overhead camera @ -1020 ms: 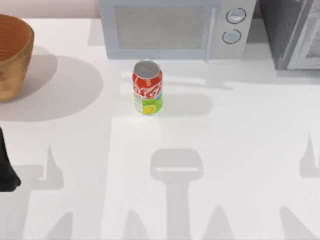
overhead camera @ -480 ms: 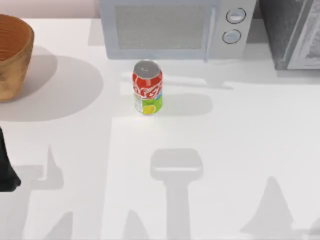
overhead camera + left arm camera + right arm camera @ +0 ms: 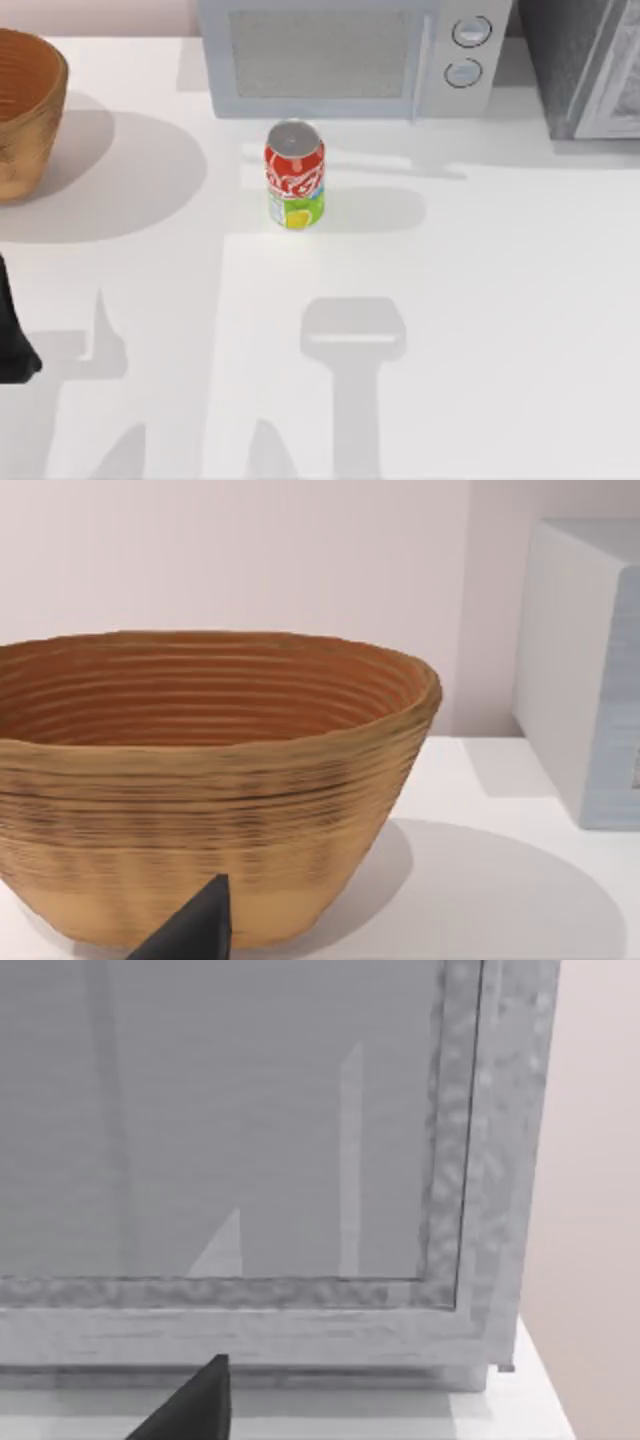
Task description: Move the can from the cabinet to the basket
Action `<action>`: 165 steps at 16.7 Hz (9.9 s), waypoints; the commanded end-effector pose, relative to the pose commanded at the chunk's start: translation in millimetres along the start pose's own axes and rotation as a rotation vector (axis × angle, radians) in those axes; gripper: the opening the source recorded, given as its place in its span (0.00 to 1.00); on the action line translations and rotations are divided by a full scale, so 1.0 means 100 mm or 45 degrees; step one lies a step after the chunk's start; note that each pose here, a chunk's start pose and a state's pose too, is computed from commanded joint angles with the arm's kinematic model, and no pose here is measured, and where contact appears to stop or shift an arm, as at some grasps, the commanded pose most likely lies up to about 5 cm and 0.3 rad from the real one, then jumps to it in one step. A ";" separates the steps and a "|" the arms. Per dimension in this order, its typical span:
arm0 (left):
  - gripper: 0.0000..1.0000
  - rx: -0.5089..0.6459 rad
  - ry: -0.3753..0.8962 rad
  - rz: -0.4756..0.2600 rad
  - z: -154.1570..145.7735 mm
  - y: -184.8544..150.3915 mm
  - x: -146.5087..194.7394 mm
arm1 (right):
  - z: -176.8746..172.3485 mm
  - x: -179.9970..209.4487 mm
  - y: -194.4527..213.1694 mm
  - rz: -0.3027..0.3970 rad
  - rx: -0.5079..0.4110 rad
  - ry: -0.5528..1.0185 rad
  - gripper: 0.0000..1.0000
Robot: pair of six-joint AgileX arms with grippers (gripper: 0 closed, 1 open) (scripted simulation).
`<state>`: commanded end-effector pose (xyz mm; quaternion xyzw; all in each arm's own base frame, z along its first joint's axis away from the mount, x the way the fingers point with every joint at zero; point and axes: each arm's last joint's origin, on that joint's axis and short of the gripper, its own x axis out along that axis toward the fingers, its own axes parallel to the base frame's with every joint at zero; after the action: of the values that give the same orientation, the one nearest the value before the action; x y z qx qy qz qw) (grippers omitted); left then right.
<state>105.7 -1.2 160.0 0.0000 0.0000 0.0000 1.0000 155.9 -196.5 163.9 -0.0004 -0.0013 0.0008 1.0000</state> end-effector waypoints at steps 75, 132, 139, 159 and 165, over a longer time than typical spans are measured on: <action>1.00 0.000 0.000 0.000 0.00 0.00 0.00 | 3.53 1.13 2.84 -0.055 0.000 -0.024 1.00; 1.00 -0.212 0.000 0.072 0.42 -1.57 1.73 | -0.04 -0.50 1.95 -0.002 0.001 0.003 1.00; 1.00 -0.032 0.228 0.009 -0.86 -2.36 1.75 | -0.04 -0.50 1.95 -0.002 0.001 0.003 1.00; 1.00 -0.002 0.255 -0.009 -1.20 -2.47 2.37 | -0.04 -0.50 1.95 -0.002 0.001 0.003 1.00; 0.77 -0.002 0.255 -0.009 -1.20 -2.47 2.37 | -0.04 -0.50 1.95 -0.002 0.001 0.003 1.00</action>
<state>342.8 -248.6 39.6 -0.0006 0.0998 -0.0036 0.9950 105.7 -1.2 160.0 0.0000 0.0000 0.0000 1.0000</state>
